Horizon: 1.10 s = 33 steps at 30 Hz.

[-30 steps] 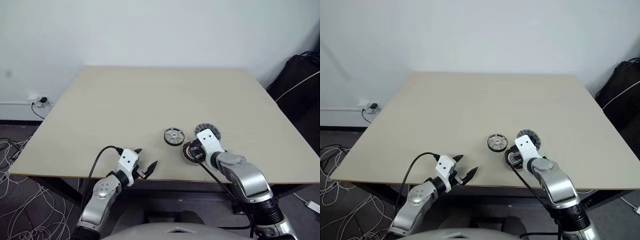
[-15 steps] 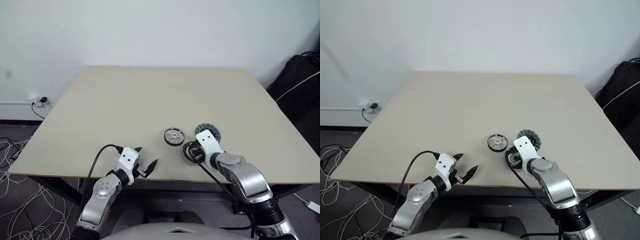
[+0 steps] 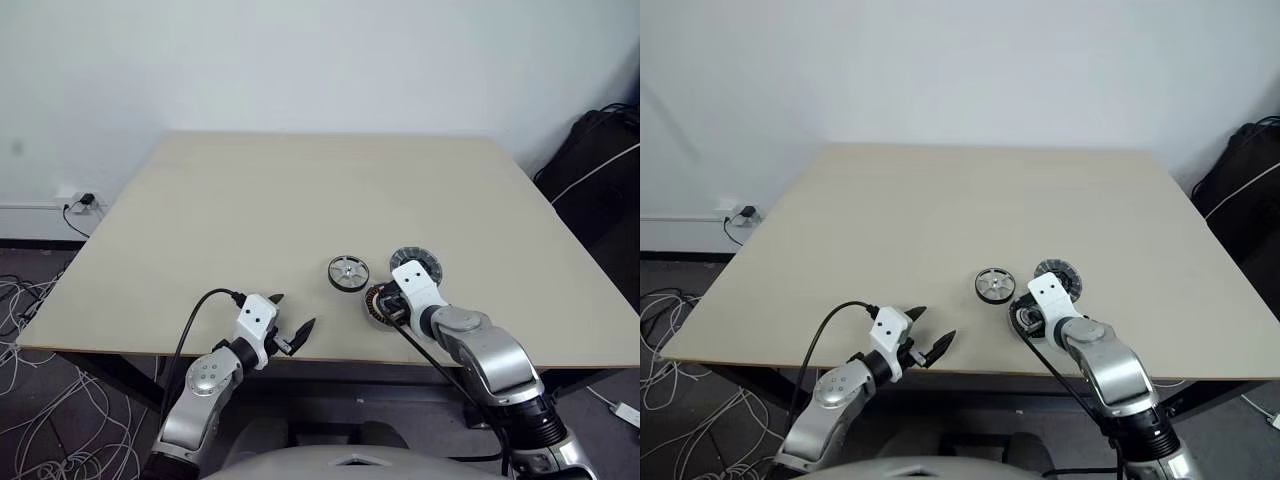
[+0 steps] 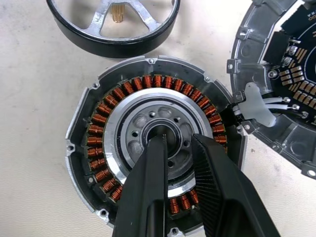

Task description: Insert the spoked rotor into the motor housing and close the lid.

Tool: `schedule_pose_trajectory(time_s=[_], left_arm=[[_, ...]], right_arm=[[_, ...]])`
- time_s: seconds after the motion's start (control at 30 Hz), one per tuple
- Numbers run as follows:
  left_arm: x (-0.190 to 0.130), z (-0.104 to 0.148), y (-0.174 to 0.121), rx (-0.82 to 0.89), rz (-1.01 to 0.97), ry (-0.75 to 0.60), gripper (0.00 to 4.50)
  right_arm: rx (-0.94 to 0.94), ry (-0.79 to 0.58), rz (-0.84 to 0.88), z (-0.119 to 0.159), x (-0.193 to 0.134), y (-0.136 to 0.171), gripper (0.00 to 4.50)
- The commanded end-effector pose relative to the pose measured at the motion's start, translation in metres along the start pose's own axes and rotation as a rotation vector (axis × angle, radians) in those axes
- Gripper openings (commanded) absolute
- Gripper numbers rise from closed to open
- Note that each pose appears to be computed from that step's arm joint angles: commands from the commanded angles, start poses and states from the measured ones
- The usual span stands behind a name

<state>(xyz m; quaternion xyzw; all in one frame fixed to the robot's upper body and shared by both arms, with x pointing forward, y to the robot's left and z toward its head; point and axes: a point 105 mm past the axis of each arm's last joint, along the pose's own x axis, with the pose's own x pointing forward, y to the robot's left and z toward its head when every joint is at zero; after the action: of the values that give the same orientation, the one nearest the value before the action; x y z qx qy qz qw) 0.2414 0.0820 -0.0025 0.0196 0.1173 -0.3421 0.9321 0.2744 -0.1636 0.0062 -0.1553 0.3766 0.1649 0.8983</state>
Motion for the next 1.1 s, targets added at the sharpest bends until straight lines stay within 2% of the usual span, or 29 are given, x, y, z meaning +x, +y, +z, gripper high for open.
schedule_pose_trajectory(time_s=[0.03,0.1,0.23,0.47,0.7,0.97,1.1], left_arm=[[0.0,0.009,0.001,0.018,0.0,-0.041,4.5],[0.0,0.008,0.002,0.017,0.003,-0.04,4.5],[0.0,0.007,0.002,0.016,0.007,-0.04,4.5],[0.0,0.005,0.004,0.016,0.011,-0.041,4.5],[0.001,0.005,0.005,0.017,0.007,-0.041,4.5],[0.003,0.005,0.004,0.017,-0.001,-0.043,4.5],[0.003,0.004,0.004,0.016,0.002,-0.044,4.5]], right_arm=[[-0.013,0.007,-0.007,0.0,0.002,-0.003,0.88],[-0.014,0.005,-0.007,0.001,0.003,-0.003,0.88],[-0.019,-0.003,-0.005,0.004,0.003,-0.003,0.03],[-0.019,-0.017,-0.005,0.007,0.002,-0.003,0.03],[-0.019,-0.102,-0.002,0.026,-0.008,-0.004,0.03],[-0.175,-0.095,0.03,0.033,-0.013,-0.003,0.03],[-0.188,-0.118,0.039,0.04,-0.016,-0.005,0.03]])
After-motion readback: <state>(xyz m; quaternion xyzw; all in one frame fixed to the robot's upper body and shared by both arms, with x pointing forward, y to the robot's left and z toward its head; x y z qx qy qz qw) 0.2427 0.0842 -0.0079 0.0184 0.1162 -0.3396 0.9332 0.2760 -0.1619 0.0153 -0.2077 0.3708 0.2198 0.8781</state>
